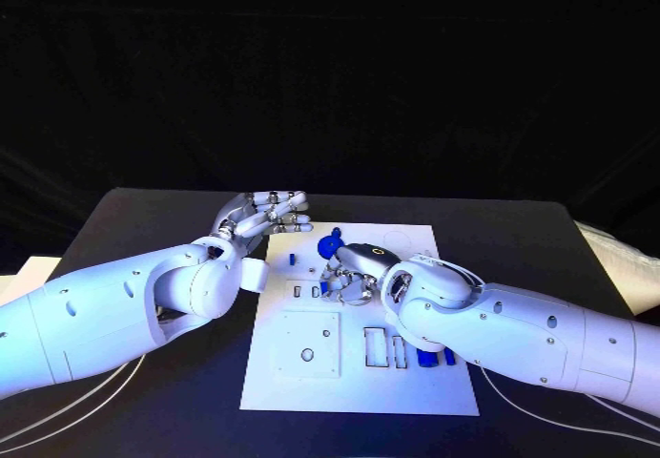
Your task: Assemble the parts on the task board
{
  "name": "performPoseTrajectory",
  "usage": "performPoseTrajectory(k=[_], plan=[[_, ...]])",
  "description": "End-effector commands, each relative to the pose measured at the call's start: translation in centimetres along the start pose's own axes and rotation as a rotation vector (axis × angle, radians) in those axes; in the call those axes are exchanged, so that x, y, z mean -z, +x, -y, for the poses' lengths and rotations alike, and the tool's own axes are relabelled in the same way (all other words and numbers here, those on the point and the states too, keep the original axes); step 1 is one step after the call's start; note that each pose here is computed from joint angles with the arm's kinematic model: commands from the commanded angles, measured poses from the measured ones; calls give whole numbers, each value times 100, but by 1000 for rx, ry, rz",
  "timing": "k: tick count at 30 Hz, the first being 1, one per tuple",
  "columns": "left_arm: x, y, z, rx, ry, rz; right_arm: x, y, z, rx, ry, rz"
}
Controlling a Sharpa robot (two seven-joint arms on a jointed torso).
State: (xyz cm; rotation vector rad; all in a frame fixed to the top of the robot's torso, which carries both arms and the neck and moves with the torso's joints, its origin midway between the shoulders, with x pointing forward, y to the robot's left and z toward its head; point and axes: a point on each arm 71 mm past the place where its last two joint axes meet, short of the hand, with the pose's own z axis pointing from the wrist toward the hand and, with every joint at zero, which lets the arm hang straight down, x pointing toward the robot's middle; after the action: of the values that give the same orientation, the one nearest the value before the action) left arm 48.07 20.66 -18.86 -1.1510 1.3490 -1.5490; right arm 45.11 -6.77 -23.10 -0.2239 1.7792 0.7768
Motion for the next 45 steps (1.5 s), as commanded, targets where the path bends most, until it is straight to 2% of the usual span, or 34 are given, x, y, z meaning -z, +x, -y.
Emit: performPoseTrajectory(k=[1,18,28,35,45], plan=[[-3,27,5,12,5,-20,12,100,33,37,21,-63],[-2,26,2,13,0,-22,12,108,39,47,21,-62],[-2,24,1,13,-1,-23,8,91,31,37,18,-30],[-3,24,-1,14,-3,-24,19,49,17,19,8,35],[-5,23,-13,15,-7,-27,131,-66,-93,-6,-81,184]])
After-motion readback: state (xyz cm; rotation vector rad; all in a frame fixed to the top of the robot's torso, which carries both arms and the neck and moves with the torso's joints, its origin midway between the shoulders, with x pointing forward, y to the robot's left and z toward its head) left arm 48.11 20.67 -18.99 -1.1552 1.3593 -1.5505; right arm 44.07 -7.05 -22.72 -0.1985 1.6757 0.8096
